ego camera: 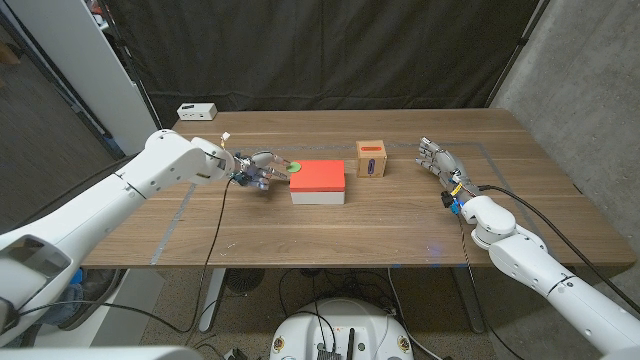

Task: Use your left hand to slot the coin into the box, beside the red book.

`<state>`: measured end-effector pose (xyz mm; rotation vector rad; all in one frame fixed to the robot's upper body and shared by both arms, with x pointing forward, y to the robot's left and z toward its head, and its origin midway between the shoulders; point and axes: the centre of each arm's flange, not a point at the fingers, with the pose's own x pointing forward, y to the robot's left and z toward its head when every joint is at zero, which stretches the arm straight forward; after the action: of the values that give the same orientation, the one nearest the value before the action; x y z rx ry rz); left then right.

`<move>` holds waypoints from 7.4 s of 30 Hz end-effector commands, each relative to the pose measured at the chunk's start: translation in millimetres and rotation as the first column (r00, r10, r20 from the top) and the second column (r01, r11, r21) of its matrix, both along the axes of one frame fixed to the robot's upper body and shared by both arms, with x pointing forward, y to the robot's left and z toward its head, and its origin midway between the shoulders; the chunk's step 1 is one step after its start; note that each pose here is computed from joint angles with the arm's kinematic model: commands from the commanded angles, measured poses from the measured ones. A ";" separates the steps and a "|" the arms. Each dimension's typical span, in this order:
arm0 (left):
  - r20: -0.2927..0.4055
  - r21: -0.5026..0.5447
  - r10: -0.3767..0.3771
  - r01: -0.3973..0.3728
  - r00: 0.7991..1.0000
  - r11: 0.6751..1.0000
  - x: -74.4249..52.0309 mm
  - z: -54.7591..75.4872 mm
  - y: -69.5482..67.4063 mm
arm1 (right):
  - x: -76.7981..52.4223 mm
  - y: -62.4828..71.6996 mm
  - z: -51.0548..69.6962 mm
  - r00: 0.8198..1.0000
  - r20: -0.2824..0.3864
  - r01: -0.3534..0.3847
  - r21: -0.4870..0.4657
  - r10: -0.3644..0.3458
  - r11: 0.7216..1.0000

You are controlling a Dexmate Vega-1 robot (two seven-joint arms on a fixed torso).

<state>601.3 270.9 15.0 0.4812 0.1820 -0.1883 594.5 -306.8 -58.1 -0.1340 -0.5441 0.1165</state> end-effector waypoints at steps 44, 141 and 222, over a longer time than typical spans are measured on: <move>0.055 -0.114 0.061 -0.055 0.997 0.992 -2.5 -10.4 -22.6 | 1.3 -10.8 -3.1 1.000 0.017 -0.027 0.051 0.026 0.998; 0.468 0.193 -0.053 -0.044 0.882 0.980 -63.9 90.5 -59.6 | -27.3 -3.1 -3.7 1.000 0.008 0.017 0.001 -0.017 1.000; 0.391 0.843 -0.257 -0.231 0.884 0.486 -40.0 180.4 -290.7 | -37.2 -72.1 -21.6 1.000 0.005 -0.013 0.046 0.013 0.999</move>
<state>568.8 -10.6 212.9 1.5899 -0.2712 -0.0261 556.8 -379.7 -80.5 -0.0797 -0.5525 0.1107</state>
